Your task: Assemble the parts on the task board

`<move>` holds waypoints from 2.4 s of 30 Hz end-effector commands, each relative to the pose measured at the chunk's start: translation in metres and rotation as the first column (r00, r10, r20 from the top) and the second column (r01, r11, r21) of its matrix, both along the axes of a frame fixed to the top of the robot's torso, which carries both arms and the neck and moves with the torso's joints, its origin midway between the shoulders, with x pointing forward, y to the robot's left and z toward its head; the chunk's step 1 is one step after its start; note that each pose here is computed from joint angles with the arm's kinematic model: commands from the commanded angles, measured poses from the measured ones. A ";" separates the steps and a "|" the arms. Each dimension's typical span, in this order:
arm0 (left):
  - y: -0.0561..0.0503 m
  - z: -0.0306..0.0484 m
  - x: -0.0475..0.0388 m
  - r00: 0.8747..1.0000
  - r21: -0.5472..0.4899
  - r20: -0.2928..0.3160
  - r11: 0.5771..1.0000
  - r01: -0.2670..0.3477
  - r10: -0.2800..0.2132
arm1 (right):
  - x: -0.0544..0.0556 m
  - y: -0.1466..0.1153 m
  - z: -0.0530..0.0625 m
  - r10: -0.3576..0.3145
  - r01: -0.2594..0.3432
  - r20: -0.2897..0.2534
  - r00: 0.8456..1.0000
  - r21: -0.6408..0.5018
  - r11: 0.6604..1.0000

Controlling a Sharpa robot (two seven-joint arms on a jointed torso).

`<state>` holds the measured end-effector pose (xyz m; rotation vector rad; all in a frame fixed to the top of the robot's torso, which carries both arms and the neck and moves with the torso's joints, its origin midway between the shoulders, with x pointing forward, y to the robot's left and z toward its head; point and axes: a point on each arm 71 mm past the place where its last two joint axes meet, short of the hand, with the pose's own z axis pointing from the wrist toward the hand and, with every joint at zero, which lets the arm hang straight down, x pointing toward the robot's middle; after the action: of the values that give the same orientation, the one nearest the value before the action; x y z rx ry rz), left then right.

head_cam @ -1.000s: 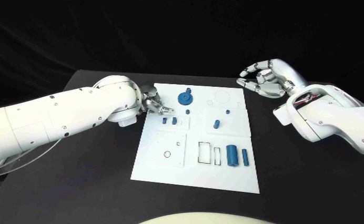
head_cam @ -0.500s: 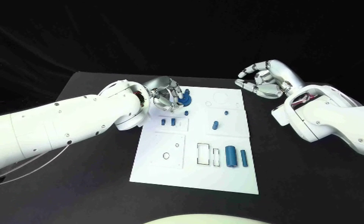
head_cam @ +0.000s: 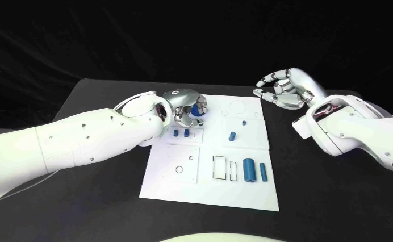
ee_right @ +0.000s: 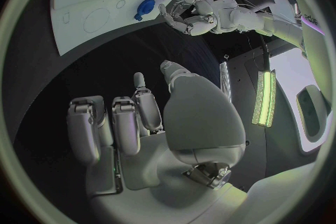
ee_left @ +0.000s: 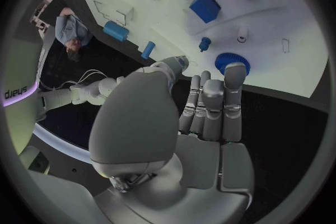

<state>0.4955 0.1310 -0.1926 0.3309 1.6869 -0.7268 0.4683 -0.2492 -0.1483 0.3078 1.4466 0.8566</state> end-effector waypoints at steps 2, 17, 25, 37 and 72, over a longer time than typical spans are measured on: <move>-0.006 -0.0081 0.0011 0.999 0.147 0.021 0.989 0.037 -0.040 | 0.000 0.001 0.000 0.013 -0.013 0.003 1.000 -0.003 1.000; -0.016 -0.0159 0.0058 0.999 0.219 -0.004 0.975 0.035 -0.035 | -0.001 0.003 -0.001 0.016 -0.016 0.002 1.000 -0.002 1.000; -0.021 -0.0178 0.0075 0.999 0.223 -0.008 0.974 0.032 -0.031 | -0.001 0.004 -0.001 0.019 -0.019 0.002 1.000 -0.002 1.000; -0.021 -0.0193 0.0079 1.000 0.234 -0.016 0.972 0.020 -0.017 | -0.001 0.004 -0.001 0.020 -0.020 0.001 1.000 -0.002 1.000; -0.011 -0.0086 0.0070 1.000 0.118 0.025 0.993 -0.009 0.007 | -0.001 0.003 0.000 0.015 -0.015 0.009 1.000 -0.001 1.000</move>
<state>0.5034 0.1219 -0.2045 0.4342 1.7416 -0.5809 0.4682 -0.2472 -0.1488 0.3047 1.4465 0.8628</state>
